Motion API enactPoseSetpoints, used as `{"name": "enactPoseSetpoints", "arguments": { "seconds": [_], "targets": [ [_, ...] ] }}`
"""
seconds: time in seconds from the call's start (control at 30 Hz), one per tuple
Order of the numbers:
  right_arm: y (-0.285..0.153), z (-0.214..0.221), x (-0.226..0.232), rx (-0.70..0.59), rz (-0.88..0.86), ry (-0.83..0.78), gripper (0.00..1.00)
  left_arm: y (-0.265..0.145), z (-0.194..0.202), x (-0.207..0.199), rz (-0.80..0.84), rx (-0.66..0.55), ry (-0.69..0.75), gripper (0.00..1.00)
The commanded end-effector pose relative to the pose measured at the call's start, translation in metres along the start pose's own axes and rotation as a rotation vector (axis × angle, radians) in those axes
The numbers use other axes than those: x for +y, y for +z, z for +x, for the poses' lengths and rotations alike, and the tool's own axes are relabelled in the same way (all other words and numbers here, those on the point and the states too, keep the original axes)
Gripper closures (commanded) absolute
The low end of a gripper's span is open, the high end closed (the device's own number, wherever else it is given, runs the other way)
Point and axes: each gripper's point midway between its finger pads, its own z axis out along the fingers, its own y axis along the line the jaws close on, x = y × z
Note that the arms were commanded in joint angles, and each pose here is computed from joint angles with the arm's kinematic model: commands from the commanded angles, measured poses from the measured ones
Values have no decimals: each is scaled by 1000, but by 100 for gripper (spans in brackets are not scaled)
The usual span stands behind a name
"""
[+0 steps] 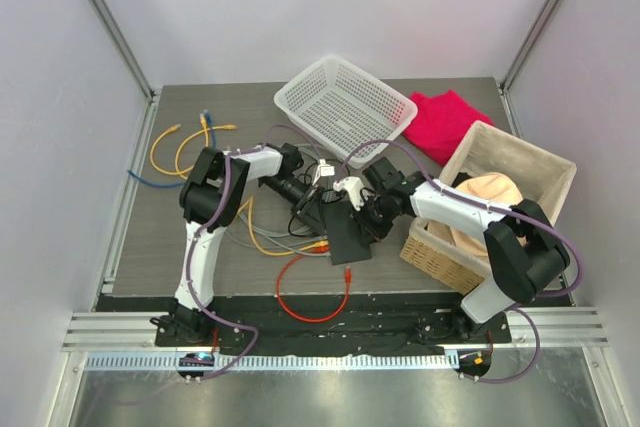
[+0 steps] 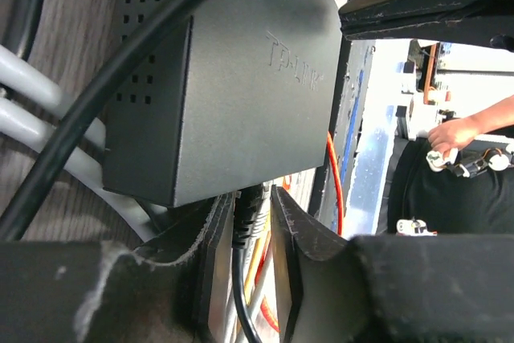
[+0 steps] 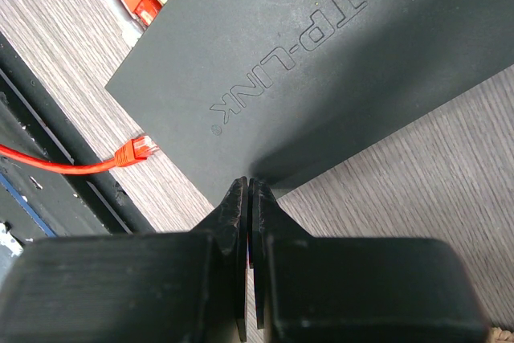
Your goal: Pull the plug from the switch port
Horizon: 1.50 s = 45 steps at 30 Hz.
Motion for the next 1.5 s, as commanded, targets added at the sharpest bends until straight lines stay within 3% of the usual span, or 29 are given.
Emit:
{"name": "enactPoseSetpoints", "arguments": {
  "seconds": [0.0, 0.3, 0.4, 0.57, 0.83, 1.1, 1.33, 1.47],
  "targets": [
    [-1, -15, -2, -42, 8, -8, 99, -2, -4, 2, -20, 0, -23, 72],
    [-1, -25, -1, -54, 11, -20, 99, 0, -21, 13, -125, -49, -154, 82],
    [-7, -36, 1, -84, 10, -31, 99, 2, -19, 12, -136, -43, -163, 100],
    [-13, -56, 9, -141, -24, -18, 99, 0, -11, 16, -154, -5, -146, 100],
    [20, -11, -23, 9, 118, -12, 99, -4, 9, 20, -134, 112, -172, 100],
    [25, 10, -26, 53, 133, -2, 99, -17, 34, 19, -154, 170, -198, 100],
    [24, 11, -20, 36, 118, 7, 99, -46, 27, 2, -209, 130, -95, 100],
    [19, 9, -23, 26, 137, -16, 99, -84, 4, -25, -298, 99, 52, 100]
  ]
}}
